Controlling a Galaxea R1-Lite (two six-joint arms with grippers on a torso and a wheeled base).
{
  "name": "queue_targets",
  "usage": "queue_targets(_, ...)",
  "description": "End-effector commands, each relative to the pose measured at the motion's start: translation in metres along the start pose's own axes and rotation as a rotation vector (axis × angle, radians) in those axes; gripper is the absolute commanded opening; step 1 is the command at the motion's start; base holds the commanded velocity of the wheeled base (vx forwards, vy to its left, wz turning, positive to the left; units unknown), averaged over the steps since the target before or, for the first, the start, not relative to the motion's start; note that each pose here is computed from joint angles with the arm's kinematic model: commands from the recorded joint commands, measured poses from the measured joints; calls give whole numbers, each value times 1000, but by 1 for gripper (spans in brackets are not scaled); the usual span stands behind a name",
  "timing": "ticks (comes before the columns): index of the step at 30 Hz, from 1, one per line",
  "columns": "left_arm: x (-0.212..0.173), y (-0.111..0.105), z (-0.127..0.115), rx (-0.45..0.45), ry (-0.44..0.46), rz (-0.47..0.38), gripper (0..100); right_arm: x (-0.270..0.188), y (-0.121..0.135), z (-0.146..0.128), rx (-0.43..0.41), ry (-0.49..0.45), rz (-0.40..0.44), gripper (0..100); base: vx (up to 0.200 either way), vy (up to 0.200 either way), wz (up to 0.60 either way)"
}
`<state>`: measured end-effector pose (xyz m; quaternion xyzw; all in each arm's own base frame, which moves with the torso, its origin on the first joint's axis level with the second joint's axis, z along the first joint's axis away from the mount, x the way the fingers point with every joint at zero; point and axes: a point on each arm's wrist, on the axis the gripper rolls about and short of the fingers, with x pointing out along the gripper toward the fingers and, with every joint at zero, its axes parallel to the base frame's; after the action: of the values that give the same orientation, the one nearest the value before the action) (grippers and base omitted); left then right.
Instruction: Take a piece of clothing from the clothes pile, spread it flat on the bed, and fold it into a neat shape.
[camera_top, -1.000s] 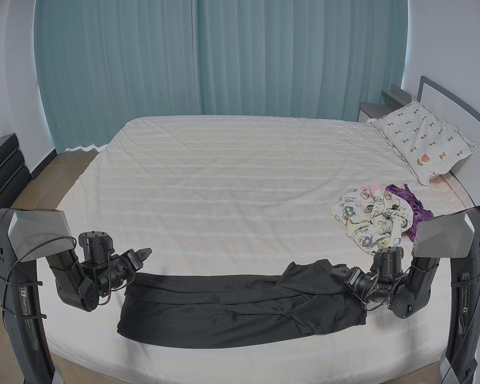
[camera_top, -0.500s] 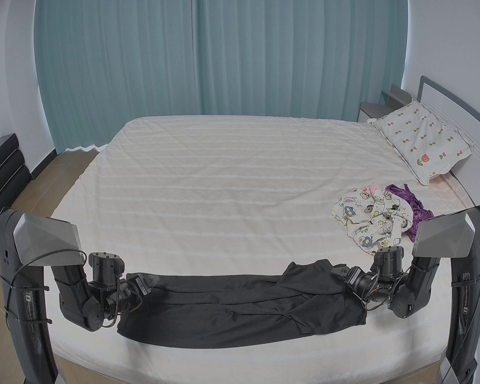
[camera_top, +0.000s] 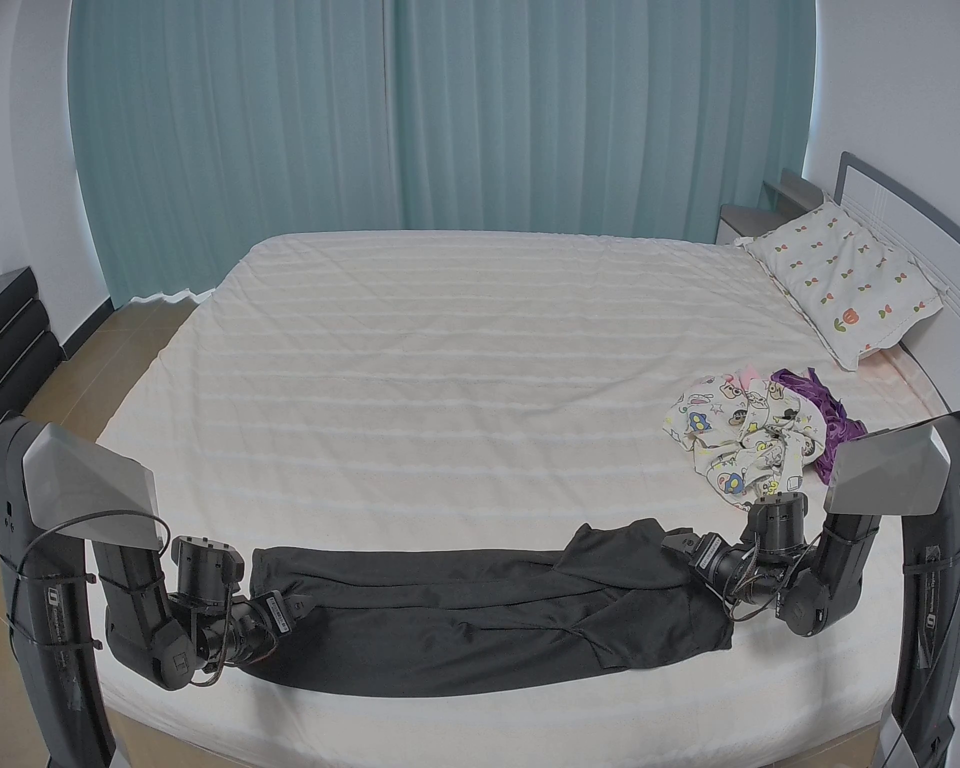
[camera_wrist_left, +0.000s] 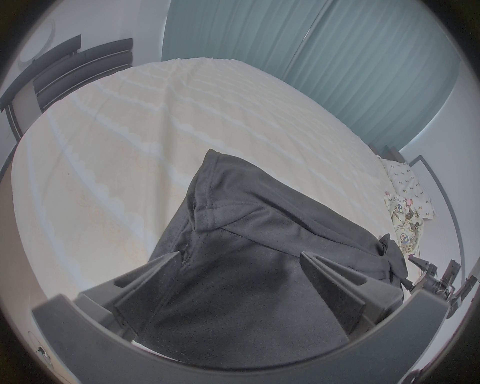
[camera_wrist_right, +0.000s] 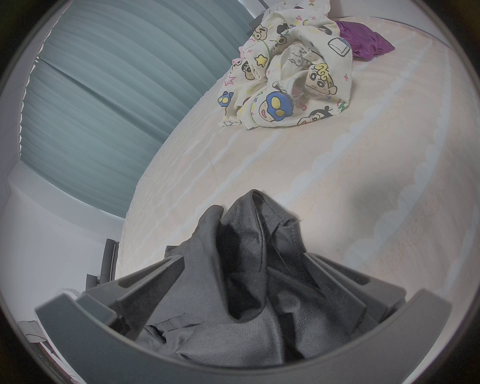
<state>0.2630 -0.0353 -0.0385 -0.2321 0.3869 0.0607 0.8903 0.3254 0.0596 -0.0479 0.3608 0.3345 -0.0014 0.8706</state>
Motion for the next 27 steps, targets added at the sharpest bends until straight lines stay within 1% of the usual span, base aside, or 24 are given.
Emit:
queue_targets(1,-4,2,3,-6,-15,3,100,0,1,0,0,-1,2,100,0,0,0)
queue_targets(2,-7,-1,9,-8,-46,-12,100,0,1,0,0,-1,2,100,0,0,0)
queue_targets(4,-10,-3,12,-10,-60,-21,100,0,1,0,0,-1,2,100,0,0,0)
queue_targets(5,-15,-7,18,-15,-91,-41,100,0,1,0,0,-1,2,100,0,0,0)
queue_targets(7,-14,-9,21,-16,-101,-49,100,0,1,0,1,-1,2,100,0,0,0)
queue_targets(10,-10,-9,23,-16,-117,-30,100,0,1,0,1,-1,2,100,0,0,0)
queue_targets(14,4,-5,19,-17,-122,30,100,-1,1,0,0,-1,2,100,0,0,0)
queue_targets(23,3,-3,13,-13,-96,46,100,-1,1,0,0,-1,2,100,0,0,0)
queue_targets(27,11,0,10,-13,-80,60,100,0,1,1,-1,-8,10,100,0,0,0)
